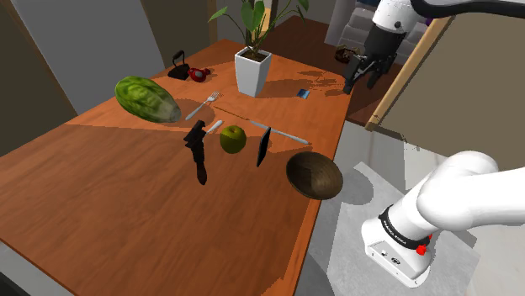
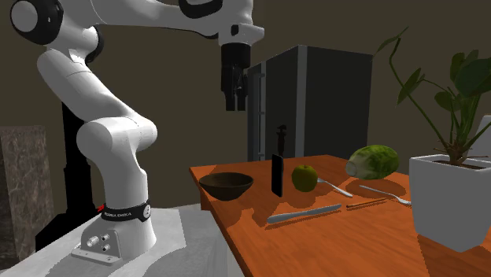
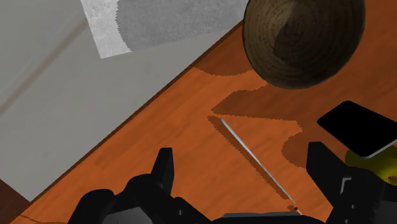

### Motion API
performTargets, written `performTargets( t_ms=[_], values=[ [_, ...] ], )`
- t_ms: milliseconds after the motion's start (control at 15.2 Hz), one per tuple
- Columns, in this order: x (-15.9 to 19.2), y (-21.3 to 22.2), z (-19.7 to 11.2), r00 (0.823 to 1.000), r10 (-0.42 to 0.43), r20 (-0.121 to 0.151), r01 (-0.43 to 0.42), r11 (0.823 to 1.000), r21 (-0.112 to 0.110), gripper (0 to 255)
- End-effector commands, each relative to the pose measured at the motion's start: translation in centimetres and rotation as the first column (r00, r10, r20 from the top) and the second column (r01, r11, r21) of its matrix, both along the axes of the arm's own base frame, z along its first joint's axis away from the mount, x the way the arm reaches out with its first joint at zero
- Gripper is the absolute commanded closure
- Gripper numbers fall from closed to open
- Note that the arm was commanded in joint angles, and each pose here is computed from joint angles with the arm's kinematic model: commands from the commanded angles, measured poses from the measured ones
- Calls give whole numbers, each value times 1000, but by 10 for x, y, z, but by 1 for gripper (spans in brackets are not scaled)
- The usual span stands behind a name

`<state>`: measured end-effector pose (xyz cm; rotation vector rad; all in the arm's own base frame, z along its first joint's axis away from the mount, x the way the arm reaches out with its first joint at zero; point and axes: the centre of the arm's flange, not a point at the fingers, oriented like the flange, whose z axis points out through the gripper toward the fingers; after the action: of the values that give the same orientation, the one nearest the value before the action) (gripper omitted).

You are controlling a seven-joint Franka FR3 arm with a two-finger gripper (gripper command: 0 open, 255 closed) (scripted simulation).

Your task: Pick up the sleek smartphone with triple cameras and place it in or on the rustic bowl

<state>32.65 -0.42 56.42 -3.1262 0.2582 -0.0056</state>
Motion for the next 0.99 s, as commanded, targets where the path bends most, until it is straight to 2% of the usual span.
performTargets(
  t_ms=[0,198,462,660,924],
  values=[
    [0,0,0,1000,0,0,0,1000,0,0],
    [-15,45,-12,992,-107,65,110,993,-42,0],
    [-26,106,-32,958,-242,157,257,963,-85,0],
    [-27,152,-50,914,-335,229,366,924,-108,0],
    [-19,211,-77,834,-445,326,504,854,-125,0]
  ],
)
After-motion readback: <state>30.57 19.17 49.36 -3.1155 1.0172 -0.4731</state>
